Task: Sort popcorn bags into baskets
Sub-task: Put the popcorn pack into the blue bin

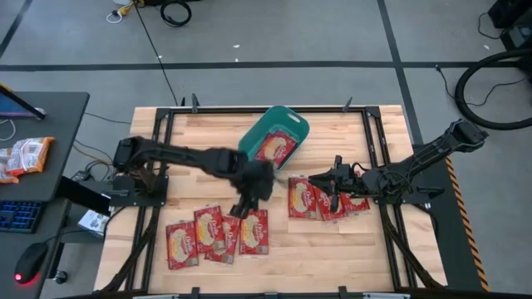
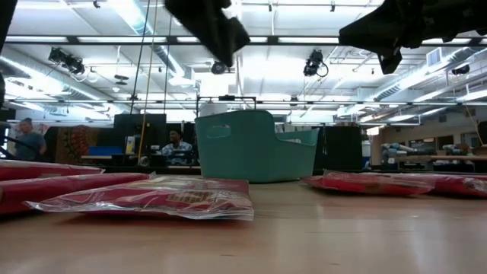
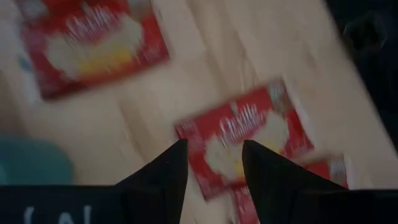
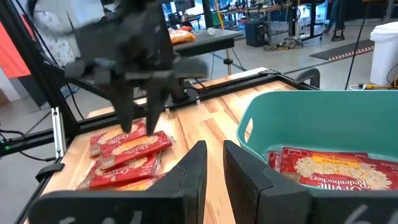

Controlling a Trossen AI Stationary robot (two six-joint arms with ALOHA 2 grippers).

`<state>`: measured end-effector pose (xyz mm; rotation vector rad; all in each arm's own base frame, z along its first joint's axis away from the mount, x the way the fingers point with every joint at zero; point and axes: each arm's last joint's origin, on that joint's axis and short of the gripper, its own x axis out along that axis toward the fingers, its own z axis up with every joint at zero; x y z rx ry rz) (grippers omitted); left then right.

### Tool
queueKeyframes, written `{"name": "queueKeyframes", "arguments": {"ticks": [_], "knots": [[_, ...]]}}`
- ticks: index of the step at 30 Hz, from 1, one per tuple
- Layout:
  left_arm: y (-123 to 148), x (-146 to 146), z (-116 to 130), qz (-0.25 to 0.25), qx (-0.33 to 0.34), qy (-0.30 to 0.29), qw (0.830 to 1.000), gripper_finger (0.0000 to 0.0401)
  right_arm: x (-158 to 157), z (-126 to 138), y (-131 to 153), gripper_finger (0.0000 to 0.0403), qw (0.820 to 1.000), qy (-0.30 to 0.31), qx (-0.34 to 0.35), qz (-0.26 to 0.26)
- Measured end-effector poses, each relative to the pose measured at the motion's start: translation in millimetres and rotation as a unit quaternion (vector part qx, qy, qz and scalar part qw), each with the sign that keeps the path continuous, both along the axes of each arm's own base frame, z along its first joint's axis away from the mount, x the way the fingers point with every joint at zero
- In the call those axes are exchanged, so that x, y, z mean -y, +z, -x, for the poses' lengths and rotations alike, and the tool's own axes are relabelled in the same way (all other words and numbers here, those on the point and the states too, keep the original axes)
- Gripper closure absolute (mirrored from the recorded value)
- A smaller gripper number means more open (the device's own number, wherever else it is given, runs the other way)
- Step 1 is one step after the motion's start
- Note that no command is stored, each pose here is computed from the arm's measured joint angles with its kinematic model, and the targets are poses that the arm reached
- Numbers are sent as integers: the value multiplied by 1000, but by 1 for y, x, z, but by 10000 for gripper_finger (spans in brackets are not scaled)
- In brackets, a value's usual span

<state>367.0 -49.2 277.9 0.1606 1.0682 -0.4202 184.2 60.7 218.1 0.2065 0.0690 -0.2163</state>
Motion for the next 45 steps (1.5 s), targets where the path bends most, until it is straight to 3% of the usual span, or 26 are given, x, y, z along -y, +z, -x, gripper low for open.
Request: {"name": "queueKeyframes", "arguments": {"ticks": [10,14,22,32,40,45], "knots": [[-6,65,26,-70,-51,-48,995,246,0,0,0,344,1000,0,2,-3],[-7,81,36,-73,-78,-36,994,246,0,0,0,344,1000,0,2,-3],[-11,107,50,-52,-120,84,988,246,0,0,0,344,1000,0,0,4],[-40,158,68,-56,-168,174,969,246,14,-4,15,344,995,-38,50,75],[-65,177,72,-79,-171,290,938,242,27,-7,19,344,990,-59,58,117],[-75,186,75,-74,-178,337,921,219,33,-9,20,344,988,-48,62,133]]}}
